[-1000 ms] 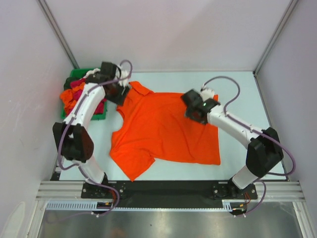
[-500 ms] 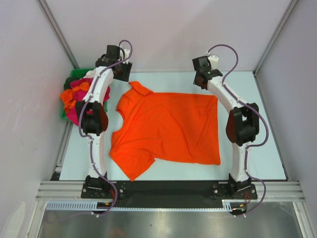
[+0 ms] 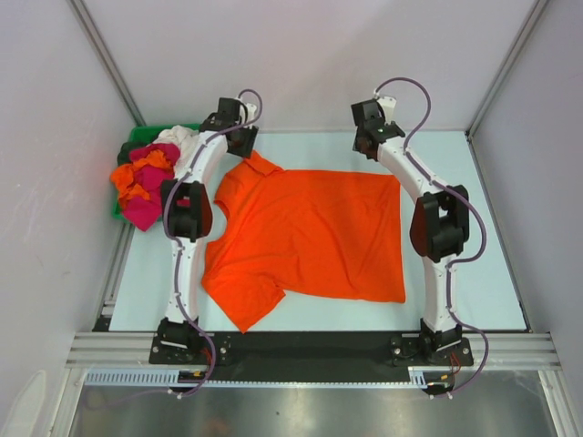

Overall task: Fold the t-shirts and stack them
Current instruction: Flatten out the tshirt

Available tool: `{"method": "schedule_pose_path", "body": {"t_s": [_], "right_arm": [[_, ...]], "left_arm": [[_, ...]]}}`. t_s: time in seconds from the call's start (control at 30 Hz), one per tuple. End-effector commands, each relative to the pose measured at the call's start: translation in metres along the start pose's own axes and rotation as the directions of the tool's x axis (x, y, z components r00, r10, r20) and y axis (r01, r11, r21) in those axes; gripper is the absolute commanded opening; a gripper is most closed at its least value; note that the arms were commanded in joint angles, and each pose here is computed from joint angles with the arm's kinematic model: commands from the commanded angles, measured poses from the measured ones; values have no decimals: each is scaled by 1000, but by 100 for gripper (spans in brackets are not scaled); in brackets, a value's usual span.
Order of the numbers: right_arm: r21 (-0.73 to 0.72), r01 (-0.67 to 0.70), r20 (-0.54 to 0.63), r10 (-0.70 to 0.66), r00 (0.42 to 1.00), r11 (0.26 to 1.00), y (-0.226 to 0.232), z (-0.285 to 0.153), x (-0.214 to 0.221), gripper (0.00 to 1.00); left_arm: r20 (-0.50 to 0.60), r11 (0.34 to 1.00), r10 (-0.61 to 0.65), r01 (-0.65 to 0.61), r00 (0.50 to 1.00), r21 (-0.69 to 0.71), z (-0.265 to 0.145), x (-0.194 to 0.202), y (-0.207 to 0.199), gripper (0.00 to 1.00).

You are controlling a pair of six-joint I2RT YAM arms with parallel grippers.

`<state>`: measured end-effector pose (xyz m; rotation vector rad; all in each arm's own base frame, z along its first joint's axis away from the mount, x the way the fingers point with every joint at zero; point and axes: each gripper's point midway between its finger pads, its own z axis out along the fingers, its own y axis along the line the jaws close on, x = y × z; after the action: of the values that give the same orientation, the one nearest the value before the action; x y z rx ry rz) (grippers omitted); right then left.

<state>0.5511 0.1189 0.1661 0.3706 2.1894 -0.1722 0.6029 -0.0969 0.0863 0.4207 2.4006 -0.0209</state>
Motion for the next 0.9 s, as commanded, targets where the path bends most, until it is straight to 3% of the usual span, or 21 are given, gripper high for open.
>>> {"method": "schedule_pose_path", "body": {"t_s": [0.0,0.3,0.43,0.87], "right_arm": [[-19,35,29,-35,999,999,12,-8,1,53],[-32,61,48,-60,997,998,18,-30,7,53],[-26,53,54,-51,997,998,11,-38,7,53],[-31,33,42,-32,999,999,5,-49,18,53]], "left_arm": [[161,1000,-23,26,987,-18,-1,-46,6,58],[191,988,-142,150,971,-28,11,-50,10,54],[153,985,-154,164,976,-53,18,-36,11,50],[69,987,-121,128,990,-99,34,-9,20,52]]}}
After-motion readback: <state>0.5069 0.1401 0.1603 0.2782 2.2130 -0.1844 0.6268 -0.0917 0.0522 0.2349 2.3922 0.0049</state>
